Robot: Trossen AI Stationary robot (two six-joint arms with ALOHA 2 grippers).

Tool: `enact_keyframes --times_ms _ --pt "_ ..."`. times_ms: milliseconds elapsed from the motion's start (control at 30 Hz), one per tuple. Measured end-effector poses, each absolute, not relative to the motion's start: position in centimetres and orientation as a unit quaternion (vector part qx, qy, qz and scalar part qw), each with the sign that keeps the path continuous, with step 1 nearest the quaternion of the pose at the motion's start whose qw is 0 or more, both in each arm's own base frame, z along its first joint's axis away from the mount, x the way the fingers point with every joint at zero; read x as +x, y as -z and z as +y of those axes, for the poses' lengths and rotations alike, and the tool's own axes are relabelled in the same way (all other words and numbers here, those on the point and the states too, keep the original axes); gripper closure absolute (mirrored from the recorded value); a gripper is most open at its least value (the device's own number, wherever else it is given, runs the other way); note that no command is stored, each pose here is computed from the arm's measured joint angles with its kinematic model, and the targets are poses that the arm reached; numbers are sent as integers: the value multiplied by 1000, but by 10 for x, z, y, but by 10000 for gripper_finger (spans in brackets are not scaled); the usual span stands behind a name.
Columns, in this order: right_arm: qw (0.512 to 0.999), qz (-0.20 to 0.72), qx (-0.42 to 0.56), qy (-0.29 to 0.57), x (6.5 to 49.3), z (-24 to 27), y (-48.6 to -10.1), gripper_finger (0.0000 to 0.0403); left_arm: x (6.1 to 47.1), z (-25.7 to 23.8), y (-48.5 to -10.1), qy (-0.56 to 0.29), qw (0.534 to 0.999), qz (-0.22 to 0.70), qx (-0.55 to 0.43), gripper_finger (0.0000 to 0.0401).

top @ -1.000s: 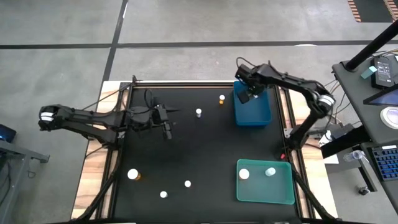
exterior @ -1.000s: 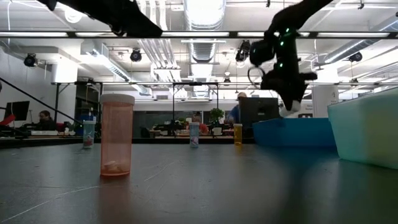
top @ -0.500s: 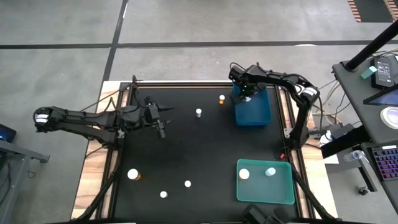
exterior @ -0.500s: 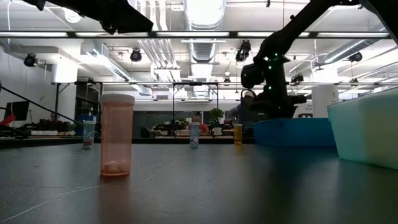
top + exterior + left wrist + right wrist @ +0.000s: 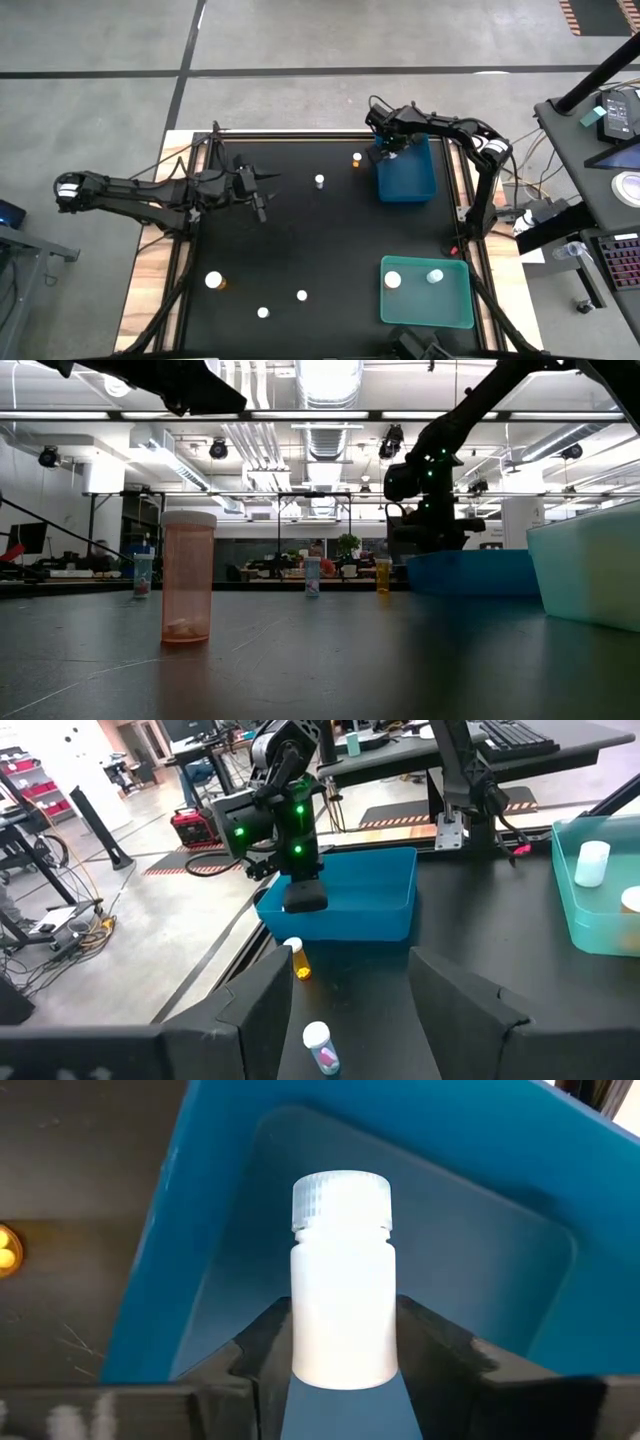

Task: Pick and place medicine bottles into bin by pill shape (circle, oval)
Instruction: Put the white pill bottle into the blue bin, then put the blue pill bottle into the light green bin

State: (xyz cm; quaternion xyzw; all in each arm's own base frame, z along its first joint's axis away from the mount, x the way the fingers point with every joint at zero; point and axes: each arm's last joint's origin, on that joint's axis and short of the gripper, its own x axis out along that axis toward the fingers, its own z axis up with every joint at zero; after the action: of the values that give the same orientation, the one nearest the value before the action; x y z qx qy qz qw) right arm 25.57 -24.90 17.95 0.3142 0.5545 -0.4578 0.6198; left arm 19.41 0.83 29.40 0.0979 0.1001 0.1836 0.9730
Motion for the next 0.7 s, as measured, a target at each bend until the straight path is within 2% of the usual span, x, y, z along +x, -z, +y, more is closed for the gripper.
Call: enact_keyframes --times_ms 400,700 --pt "624 551 313 457 256 -250 -180 163 194 8 -294 -184 973 100 98 218" --pt "660 515 300 456 249 -239 -219 147 194 8 -294 -184 973 100 98 218"
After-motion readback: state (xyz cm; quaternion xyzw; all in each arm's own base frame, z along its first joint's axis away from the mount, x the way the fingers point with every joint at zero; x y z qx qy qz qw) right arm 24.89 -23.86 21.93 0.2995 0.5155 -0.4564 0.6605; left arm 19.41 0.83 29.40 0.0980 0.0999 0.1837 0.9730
